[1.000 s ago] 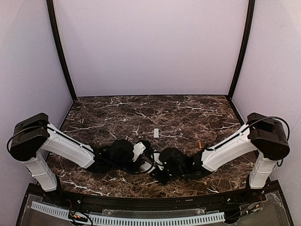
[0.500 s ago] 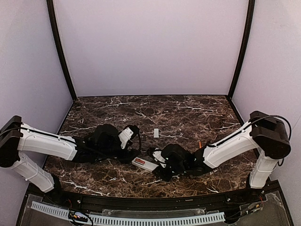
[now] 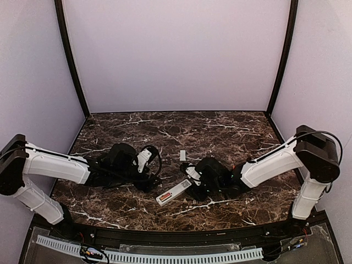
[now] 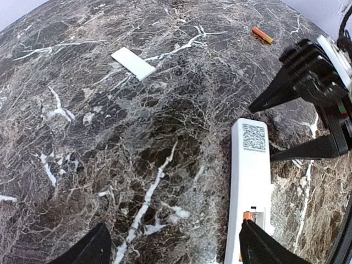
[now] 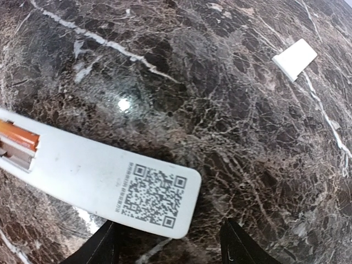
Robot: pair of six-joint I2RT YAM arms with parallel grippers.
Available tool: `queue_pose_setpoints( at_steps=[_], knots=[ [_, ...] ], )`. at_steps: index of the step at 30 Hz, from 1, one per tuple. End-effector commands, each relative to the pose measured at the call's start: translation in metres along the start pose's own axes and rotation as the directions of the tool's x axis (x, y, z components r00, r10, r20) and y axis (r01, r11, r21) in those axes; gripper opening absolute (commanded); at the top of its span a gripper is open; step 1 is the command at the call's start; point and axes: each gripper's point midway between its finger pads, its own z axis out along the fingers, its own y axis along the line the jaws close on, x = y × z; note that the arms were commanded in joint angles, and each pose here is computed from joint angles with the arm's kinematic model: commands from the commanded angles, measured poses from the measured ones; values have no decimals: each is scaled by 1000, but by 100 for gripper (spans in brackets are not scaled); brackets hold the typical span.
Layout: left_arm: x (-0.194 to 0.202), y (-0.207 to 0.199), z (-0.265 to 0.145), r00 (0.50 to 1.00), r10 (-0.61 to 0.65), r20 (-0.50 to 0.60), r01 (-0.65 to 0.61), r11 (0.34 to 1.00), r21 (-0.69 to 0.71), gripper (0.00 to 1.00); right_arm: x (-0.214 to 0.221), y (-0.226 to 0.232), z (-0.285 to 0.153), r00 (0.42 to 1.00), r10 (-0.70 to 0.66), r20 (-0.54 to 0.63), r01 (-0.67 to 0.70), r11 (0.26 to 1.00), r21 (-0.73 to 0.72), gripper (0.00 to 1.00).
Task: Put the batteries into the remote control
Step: Move the remote control without the battery cover to the center of the board, then press the battery in the battery compartment.
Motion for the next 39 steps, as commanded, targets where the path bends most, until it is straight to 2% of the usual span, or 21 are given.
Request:
queue_pose_setpoints(
  at_steps=[1, 5, 9, 14, 21, 28, 39],
  knots=[
    [9, -14, 1, 999, -10, -53, 15, 996, 93, 81, -11, -17, 4, 1000, 6, 11, -6, 1000, 31, 61],
    [17, -35, -1, 996, 26, -84, -10, 981, 192, 81, -21, -22, 0, 999, 21, 36, -22, 999, 28, 61],
    [29, -54, 5, 988, 72, -137, -38, 970, 239, 75, -33, -33, -17, 993, 79, 91, -81, 996, 22, 64],
    [35, -57, 7, 985, 57, -162, -18, 973, 232, 63, -41, -41, -37, 981, 125, 146, -124, 992, -18, 68],
    [42, -54, 12, 975, 69, -213, -21, 976, 219, 45, -34, -34, -38, 980, 145, 136, -137, 989, -63, 67],
    [43, -56, 17, 971, 81, -225, -29, 973, 228, 41, -30, -32, -37, 979, 159, 131, -150, 986, -73, 65],
    [68, -55, 25, 947, 118, -297, -53, 975, 217, 36, -23, -35, -35, 979, 162, 120, -156, 986, -60, 64]
  ],
)
